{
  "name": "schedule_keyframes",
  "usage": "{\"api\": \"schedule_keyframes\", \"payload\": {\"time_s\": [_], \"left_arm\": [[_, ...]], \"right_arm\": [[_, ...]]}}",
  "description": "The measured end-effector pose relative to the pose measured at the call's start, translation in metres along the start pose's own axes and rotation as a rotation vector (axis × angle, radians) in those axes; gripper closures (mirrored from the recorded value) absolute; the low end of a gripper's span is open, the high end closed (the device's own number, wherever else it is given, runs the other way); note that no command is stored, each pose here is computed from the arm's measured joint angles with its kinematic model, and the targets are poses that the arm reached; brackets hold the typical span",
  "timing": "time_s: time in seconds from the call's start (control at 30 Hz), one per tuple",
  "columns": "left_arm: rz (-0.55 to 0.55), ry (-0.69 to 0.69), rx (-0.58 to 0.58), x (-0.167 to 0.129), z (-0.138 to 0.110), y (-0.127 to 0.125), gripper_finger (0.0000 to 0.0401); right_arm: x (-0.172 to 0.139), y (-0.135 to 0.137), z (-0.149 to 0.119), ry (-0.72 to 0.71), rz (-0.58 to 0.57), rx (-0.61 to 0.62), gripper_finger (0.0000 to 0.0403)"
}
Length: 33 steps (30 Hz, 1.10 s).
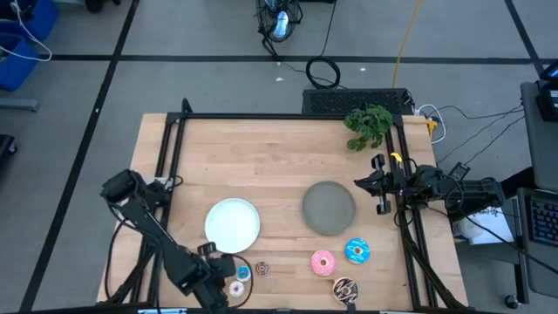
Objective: Pick & Place donuts
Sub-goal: Put the small orange donut on the white plate
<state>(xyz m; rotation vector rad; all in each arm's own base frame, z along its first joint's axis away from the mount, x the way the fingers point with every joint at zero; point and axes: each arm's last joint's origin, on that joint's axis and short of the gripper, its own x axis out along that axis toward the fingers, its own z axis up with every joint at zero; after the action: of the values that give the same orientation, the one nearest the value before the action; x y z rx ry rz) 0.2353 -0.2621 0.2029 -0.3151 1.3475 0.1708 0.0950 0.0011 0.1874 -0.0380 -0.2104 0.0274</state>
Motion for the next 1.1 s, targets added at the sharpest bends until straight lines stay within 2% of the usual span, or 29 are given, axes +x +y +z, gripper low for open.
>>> {"api": "schedule_keyframes", "payload": {"time_s": [0.23, 0.4, 0.57, 0.77, 0.9, 1.1], "left_arm": [[-0.045, 0.007, 0.01, 0.001, -0.004, -0.005, 0.0163], [-0.059, 0.001, 0.006, 0.005, -0.006, -0.005, 0.0106], [-0.062, 0.023, 0.064, 0.009, -0.008, -0.006, 0.0085], [-0.039, -0.022, 0.147, 0.009, -0.009, -0.006, 0.0094], [-0.034, -0.02, 0.115, 0.01, -0.01, -0.006, 0.0095], [-0.008, 0.011, 0.087, 0.019, -0.017, 0.001, 0.0068]], "right_arm": [[0.0, 0.0, 0.0, 0.0, 0.0, 0.0, 0.0403], [0.0, 0.0, 0.0, 0.0, 0.0, -0.001, 0.0403], [0.0, 0.0, 0.0, -0.001, 0.0, -0.002, 0.0403], [0.0, 0.0, 0.003, -0.033, -0.001, -0.003, 0.0403], [0.0, 0.0, 0.004, -0.04, -0.001, -0.003, 0.0403], [0.0, 0.0, 0.004, -0.038, -0.001, -0.003, 0.0403]]}}
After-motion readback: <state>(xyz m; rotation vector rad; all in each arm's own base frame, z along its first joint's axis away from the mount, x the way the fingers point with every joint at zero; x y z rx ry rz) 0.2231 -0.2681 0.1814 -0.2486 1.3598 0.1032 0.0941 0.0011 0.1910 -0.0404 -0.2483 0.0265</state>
